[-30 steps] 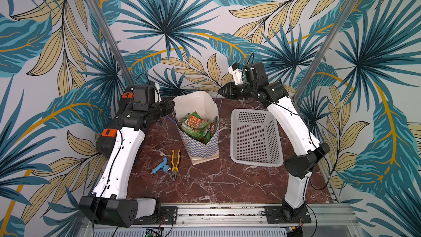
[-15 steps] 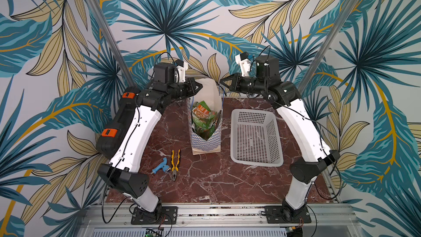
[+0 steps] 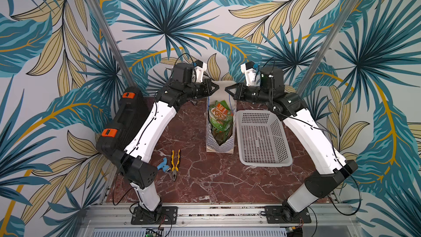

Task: Place the condiment packets inside the bag
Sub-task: Adjust the paper bag at the center of the board.

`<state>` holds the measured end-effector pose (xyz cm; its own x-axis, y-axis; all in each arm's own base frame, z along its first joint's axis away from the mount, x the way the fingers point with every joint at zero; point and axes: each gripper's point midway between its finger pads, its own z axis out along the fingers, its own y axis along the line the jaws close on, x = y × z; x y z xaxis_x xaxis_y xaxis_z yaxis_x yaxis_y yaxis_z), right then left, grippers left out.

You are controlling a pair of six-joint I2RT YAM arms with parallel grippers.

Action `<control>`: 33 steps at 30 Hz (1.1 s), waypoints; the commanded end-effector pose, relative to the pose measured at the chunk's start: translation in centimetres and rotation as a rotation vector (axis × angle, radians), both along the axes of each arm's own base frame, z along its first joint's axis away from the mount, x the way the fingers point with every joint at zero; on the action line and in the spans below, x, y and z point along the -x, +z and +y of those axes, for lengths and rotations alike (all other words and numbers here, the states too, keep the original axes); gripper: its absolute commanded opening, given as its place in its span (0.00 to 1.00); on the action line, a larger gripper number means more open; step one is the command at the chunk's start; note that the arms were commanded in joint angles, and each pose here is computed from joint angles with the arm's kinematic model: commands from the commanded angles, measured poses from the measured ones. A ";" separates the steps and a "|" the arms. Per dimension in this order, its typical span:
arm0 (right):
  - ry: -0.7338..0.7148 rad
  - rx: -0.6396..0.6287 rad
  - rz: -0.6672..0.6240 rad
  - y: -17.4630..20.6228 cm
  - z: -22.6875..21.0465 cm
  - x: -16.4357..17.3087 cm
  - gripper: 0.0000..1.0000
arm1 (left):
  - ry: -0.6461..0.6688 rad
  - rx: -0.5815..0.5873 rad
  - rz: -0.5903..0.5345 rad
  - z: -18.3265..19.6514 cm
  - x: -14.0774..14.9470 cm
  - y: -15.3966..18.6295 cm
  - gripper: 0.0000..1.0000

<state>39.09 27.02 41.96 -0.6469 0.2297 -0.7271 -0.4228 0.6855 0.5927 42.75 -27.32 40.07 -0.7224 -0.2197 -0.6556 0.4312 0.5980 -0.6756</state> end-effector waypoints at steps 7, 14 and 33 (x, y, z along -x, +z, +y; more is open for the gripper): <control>-0.045 0.054 -0.039 -0.6 -1.7 -0.9 0.00 | -0.021 0.048 -0.102 -0.5 2.2 1.3 0.06; 0.035 -0.085 -0.106 5.4 -0.8 1.3 0.00 | -0.042 0.108 -0.159 -0.2 3.8 5.7 0.11; -0.136 0.202 -0.037 -1.3 -6.8 4.0 0.69 | 0.236 -0.196 -0.141 8.2 8.4 1.0 1.00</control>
<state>36.62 22.61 40.77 -0.6228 0.1894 -0.7591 -0.3710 0.7828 0.4996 35.11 -22.11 42.73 -0.5918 -0.2629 -0.7620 0.4329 0.6937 -0.5756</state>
